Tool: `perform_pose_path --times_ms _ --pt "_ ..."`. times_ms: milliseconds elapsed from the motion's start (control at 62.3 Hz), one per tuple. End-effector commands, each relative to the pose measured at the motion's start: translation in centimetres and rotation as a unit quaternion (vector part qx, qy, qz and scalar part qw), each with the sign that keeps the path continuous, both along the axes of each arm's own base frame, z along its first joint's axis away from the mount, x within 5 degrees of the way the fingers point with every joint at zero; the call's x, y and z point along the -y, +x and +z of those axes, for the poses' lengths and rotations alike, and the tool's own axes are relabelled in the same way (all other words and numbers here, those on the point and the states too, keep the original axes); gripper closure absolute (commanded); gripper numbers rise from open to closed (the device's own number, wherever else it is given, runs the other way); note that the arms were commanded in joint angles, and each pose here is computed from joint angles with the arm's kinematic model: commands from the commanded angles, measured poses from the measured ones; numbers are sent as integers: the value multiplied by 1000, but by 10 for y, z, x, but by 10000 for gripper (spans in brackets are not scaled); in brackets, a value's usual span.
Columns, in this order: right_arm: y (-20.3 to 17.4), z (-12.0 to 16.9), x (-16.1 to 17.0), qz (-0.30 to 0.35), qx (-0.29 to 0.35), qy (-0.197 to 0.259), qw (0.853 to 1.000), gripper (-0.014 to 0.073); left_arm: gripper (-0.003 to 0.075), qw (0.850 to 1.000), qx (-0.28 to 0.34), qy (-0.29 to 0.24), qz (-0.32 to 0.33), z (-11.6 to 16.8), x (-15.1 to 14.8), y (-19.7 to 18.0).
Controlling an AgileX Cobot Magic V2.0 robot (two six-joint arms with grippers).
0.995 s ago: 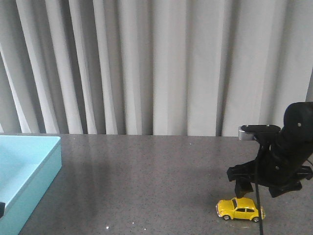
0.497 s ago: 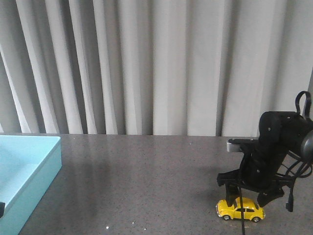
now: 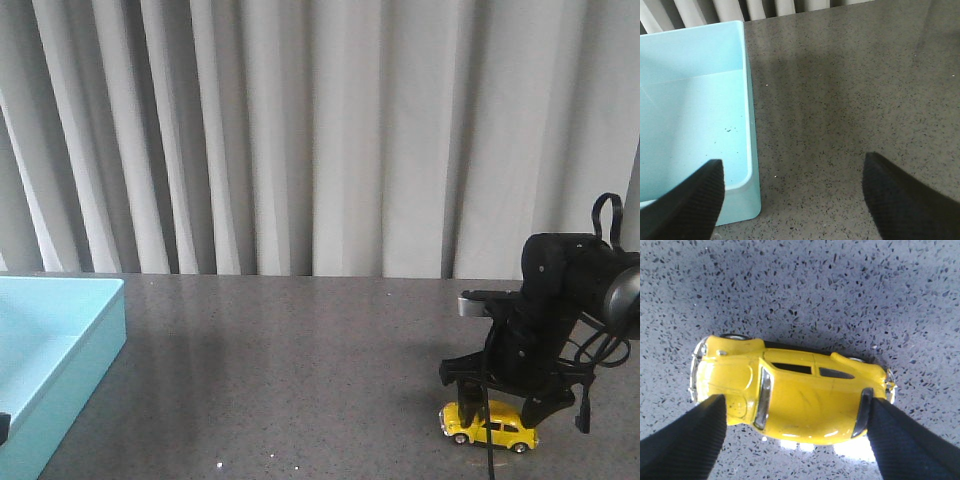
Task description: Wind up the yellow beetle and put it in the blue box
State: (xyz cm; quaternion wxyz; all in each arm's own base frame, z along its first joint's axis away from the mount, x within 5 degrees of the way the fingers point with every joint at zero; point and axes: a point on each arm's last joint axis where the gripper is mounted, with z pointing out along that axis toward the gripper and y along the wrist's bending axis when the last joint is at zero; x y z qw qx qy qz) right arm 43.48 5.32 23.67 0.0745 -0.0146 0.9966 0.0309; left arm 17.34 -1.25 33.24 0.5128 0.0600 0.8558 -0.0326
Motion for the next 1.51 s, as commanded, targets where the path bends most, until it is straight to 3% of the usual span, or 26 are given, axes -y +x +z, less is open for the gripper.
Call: perform_pose_path --times_ms 0,273,802,930,1332,1492 --pt "0 19 5 0 32 -8 999 16 160 999 48 -12 6 17 0 3" --pt "-3 18 36 2 6 -26 1000 16 160 999 48 -12 6 17 0 3" --pt "-16 18 156 -21 -3 -69 997 16 160 999 48 -12 6 17 0 3" --pt "-20 18 176 -41 2 -60 997 16 160 999 48 -12 6 17 0 3" --pt "-21 18 184 -45 14 -46 998 16 160 999 48 -12 6 17 0 3" --pt "-24 39 180 -47 49 -41 997 16 160 999 48 -12 6 17 0 3"
